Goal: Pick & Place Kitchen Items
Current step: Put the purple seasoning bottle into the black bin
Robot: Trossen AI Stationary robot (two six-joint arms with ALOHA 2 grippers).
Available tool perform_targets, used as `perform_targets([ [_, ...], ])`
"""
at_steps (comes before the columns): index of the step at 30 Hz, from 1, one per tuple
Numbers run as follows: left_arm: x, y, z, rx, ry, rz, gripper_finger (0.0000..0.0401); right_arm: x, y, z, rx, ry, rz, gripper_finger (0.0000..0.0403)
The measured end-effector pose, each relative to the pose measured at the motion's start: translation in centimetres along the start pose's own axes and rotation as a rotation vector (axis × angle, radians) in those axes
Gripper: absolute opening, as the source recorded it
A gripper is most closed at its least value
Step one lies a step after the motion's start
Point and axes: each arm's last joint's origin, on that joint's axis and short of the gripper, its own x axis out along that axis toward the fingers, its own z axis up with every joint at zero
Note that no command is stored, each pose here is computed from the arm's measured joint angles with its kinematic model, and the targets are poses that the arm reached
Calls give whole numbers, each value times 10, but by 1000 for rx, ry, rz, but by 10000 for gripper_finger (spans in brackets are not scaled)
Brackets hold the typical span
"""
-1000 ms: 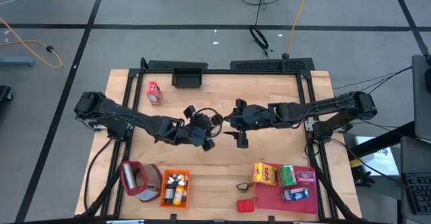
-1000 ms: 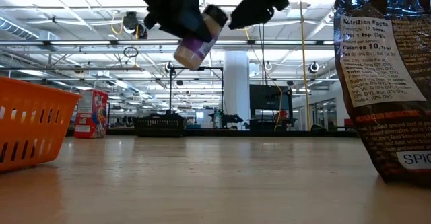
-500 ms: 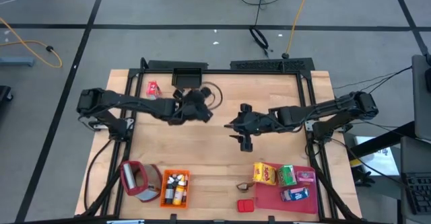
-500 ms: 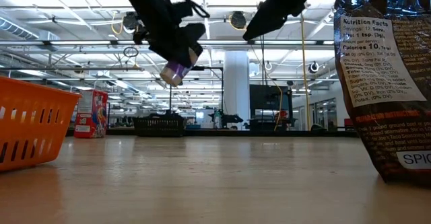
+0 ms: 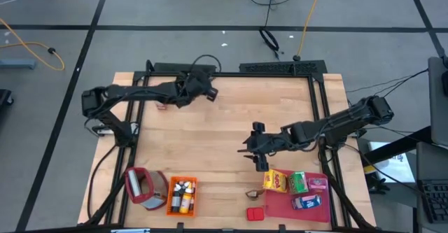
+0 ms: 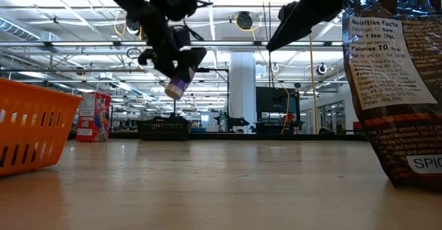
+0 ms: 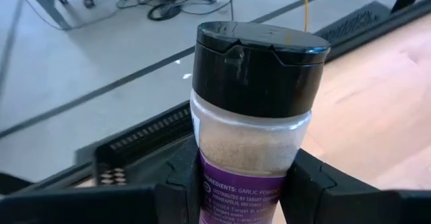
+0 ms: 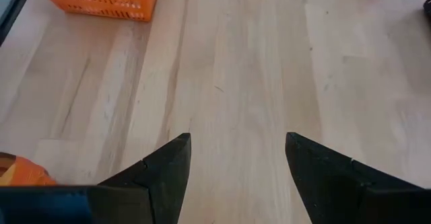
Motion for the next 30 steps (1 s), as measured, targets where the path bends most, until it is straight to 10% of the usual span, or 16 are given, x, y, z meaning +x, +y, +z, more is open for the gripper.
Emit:
perform_targets([
  [30, 86, 70, -52, -315, -87, 128, 137, 5, 9, -4, -10, -86, 28, 233],
])
